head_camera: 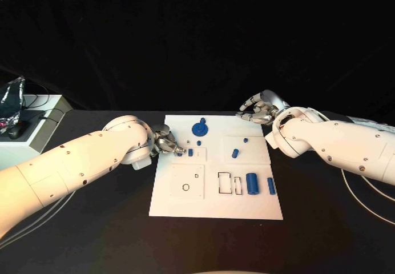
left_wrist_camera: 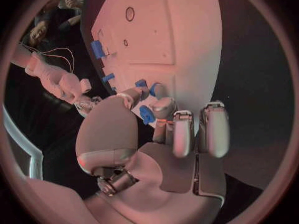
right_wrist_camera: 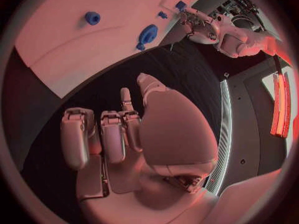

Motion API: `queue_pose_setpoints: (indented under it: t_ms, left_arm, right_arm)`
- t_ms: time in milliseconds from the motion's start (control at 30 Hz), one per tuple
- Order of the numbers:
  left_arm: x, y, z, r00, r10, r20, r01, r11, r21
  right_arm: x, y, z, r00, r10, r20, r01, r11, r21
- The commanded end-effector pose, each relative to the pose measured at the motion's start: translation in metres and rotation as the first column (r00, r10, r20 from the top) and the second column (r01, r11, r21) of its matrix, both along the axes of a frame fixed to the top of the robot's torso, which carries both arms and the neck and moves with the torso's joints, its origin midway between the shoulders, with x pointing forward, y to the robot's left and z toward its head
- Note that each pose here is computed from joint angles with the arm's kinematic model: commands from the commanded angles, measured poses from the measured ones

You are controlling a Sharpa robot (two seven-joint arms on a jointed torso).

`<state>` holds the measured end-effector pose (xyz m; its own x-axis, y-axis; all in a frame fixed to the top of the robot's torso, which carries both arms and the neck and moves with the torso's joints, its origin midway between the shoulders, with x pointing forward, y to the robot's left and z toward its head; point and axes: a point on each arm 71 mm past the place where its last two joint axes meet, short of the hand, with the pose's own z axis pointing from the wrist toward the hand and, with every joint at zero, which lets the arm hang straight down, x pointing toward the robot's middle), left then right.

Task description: Assemble the parts on the task board

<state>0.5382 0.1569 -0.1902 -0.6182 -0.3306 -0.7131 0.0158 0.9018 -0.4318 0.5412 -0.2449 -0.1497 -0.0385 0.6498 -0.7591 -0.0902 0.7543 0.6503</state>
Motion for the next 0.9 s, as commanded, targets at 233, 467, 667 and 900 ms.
queue_pose_setpoints:
  t_ms: [233,467,667,900]
  left_arm:
    - [-0.0015,0.0007,-0.0034,1.0,0.001,-0.007,-0.001,1.0,0.009]
    - [-0.002,0.002,-0.0027,1.0,0.005,-0.003,-0.005,1.0,0.007]
    - [-0.0029,0.003,-0.0018,1.0,0.006,-0.002,-0.006,1.0,0.003]
    - [-0.0034,0.0038,0.0026,1.0,0.013,0.008,-0.013,1.0,-0.016]
  right_arm:
    - [0.0,0.001,0.0005,1.0,0.012,0.008,-0.012,1.0,-0.008]
    - [0.0,0.0007,0.0005,1.0,0.011,0.008,-0.011,1.0,-0.008]
    - [-0.0001,0.0004,0.0005,1.0,0.011,0.008,-0.011,1.0,-0.009]
    - [0.0,-0.0001,0.0005,1.0,0.009,0.009,-0.009,1.0,-0.009]
